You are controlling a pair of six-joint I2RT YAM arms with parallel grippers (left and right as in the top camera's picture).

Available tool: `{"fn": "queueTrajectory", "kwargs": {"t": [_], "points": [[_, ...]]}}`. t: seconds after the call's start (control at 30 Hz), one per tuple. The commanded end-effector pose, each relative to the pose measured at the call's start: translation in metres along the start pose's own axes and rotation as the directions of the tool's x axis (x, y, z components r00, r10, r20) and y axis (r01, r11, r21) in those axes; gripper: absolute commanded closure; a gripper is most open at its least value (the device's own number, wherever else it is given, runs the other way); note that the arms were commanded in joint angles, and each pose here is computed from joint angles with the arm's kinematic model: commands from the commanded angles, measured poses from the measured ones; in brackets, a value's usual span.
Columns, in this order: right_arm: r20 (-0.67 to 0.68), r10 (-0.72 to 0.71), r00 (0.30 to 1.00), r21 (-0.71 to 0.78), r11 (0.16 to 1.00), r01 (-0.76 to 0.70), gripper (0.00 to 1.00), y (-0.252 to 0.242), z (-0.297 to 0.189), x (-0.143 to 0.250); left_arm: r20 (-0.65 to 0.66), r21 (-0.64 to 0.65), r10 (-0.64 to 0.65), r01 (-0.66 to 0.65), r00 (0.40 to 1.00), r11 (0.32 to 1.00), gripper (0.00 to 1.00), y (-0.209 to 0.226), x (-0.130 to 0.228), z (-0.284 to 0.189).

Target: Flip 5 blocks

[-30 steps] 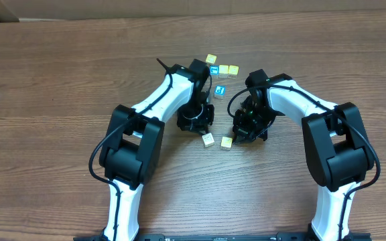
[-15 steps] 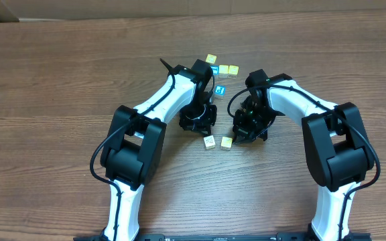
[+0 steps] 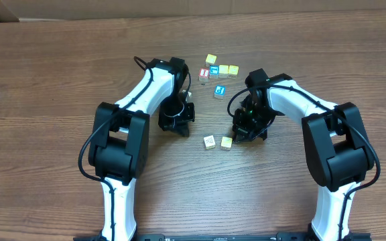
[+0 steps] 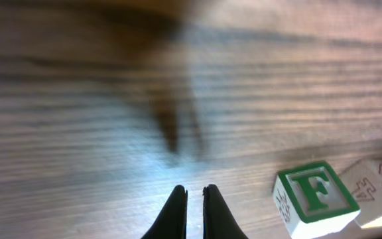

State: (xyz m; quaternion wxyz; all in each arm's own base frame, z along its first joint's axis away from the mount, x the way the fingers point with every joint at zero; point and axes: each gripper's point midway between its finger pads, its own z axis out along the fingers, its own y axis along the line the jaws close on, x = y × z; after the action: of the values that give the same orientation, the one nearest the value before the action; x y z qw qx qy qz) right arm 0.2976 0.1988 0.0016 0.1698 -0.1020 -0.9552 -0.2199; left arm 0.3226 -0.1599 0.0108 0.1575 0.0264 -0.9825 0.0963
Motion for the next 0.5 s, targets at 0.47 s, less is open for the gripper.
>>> {"fn": "queueTrajectory", "kwargs": {"t": [0.47], "points": [[-0.018, -0.046, 0.999, -0.015, 0.999, 0.046, 0.96, 0.016, 0.008, 0.012, 0.014, 0.056, 0.116, -0.117, 0.993, 0.992, 0.96, -0.049, 0.012, 0.008]]}}
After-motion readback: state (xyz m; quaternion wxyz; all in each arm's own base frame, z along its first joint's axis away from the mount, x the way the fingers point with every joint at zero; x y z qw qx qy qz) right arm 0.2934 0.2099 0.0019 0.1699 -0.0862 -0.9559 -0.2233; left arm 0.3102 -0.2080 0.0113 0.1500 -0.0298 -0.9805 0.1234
